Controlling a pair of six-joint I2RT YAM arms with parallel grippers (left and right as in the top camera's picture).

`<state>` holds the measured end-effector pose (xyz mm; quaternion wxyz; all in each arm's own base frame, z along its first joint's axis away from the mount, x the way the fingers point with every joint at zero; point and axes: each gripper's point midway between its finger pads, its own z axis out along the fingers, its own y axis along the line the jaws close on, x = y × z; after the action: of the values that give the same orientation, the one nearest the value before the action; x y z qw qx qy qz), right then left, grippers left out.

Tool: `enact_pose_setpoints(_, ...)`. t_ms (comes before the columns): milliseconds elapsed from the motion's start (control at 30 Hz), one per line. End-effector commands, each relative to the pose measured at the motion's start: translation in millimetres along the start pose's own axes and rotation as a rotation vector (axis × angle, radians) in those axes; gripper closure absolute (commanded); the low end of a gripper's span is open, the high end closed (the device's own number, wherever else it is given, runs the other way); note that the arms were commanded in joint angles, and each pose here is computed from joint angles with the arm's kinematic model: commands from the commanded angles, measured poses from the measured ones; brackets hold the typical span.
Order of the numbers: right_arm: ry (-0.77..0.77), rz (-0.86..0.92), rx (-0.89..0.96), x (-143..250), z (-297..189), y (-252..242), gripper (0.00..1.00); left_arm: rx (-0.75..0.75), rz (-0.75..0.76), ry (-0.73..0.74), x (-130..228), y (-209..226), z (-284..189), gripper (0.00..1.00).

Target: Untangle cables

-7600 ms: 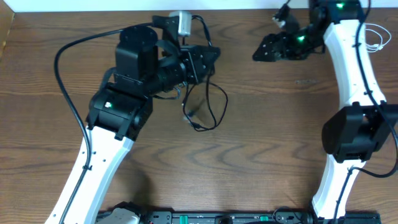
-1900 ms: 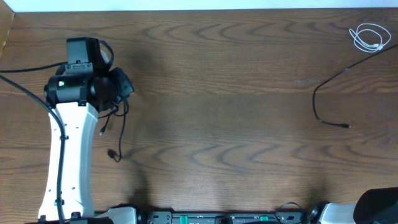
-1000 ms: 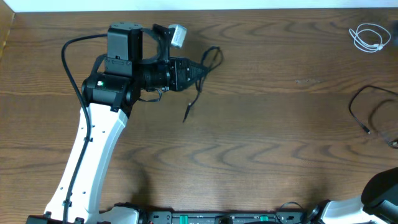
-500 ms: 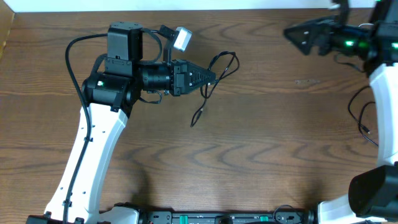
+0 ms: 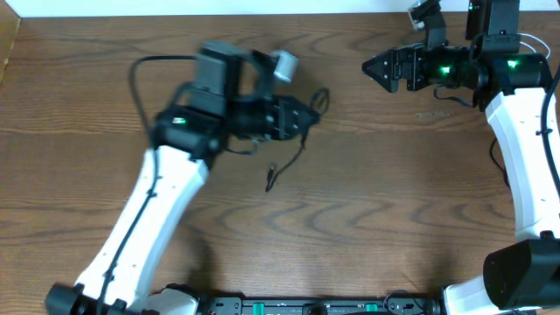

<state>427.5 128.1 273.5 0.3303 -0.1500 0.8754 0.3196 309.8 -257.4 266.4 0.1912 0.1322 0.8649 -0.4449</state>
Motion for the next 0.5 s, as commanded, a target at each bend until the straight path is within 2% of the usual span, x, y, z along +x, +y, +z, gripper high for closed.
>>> enact_pose_setpoints(0,-0.031,0.008,0.069,-8.0,-15.2,-4.2,0.05,-0.279,-0.024,0.043,16.3,56.8,37.2,0.93)
enact_pose_setpoints(67,-0.020,0.005,0.088,-5.0,-15.7,-7.8,0.04,-0.356,-0.023,0.088,28.3,72.0,53.7,0.91)
enact_pose_setpoints(167,0.000,0.018,0.140,0.1,-16.7,-16.7,0.04,-0.422,-0.023,0.140,42.3,86.3,68.6,0.83)
enact_pose_setpoints(267,0.017,0.030,0.178,4.9,-17.7,-23.0,0.03,-0.471,-0.029,0.180,53.3,96.4,74.1,0.67)
enact_pose_setpoints(333,0.024,0.034,0.195,6.8,-18.3,-25.8,0.02,-0.498,-0.024,0.200,58.3,101.6,73.4,0.61)
enact_pose_setpoints(467,0.033,0.039,0.203,9.2,-18.5,-27.2,0.02,-0.522,-0.026,0.232,66.2,105.4,69.5,0.58)
